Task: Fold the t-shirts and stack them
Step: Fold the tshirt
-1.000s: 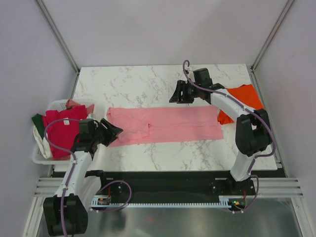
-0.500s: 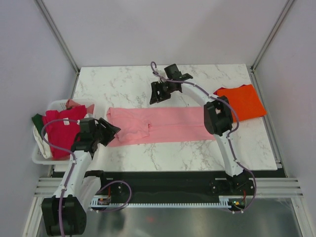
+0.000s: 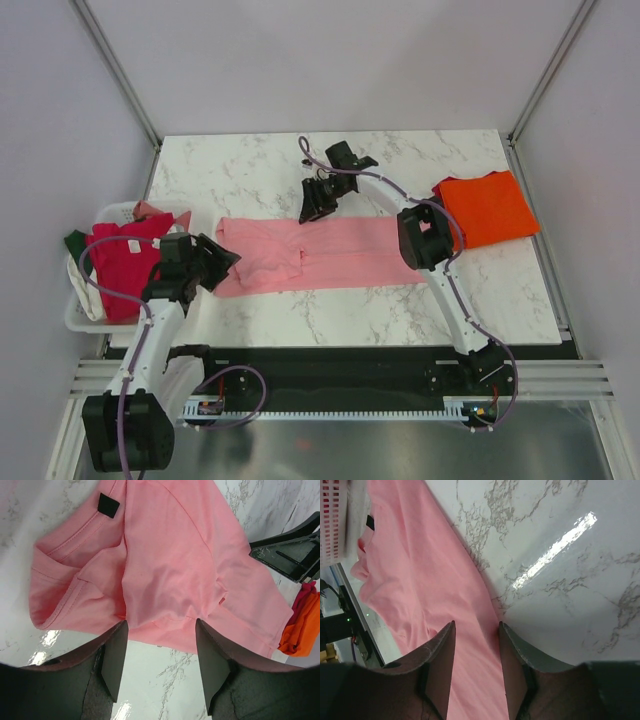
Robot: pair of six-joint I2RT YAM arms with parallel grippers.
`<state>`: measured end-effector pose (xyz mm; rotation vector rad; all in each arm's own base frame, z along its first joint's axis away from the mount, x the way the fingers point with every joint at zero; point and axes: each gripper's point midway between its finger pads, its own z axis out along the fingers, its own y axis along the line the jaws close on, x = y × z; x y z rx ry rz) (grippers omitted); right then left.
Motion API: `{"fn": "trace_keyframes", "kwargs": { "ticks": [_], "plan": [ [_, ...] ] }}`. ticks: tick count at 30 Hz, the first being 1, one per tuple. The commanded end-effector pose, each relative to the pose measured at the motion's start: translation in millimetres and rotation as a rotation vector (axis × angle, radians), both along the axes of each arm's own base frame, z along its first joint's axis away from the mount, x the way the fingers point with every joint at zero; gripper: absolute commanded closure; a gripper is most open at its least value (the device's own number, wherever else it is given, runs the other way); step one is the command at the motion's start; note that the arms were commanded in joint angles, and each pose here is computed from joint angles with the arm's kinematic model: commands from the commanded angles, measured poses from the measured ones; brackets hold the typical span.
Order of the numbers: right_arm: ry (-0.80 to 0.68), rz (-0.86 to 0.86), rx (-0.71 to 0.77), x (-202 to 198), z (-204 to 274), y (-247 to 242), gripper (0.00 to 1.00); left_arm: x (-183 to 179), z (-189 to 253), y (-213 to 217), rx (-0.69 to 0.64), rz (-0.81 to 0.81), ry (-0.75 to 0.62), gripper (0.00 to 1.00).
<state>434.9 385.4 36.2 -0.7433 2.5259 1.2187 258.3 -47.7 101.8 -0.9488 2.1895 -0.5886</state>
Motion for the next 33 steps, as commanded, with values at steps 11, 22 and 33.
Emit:
{"fn": "trace_keyframes", "kwargs": {
  "ticks": [11, 22, 33],
  "plan": [
    [-0.036, -0.074, -0.048, 28, -15, -2, 1.0, 14, 22, 8, 0.046, 0.016, -0.055, 0.36],
    [-0.128, -1.088, 0.314, 252, 66, -154, 0.9, 18, 18, 5, 0.026, 0.009, -0.04, 0.36],
    [-0.321, -0.915, 0.066, 190, 109, -197, 0.29, 17, 21, 1, 0.026, -0.023, -0.057, 0.36]
  ]
}}
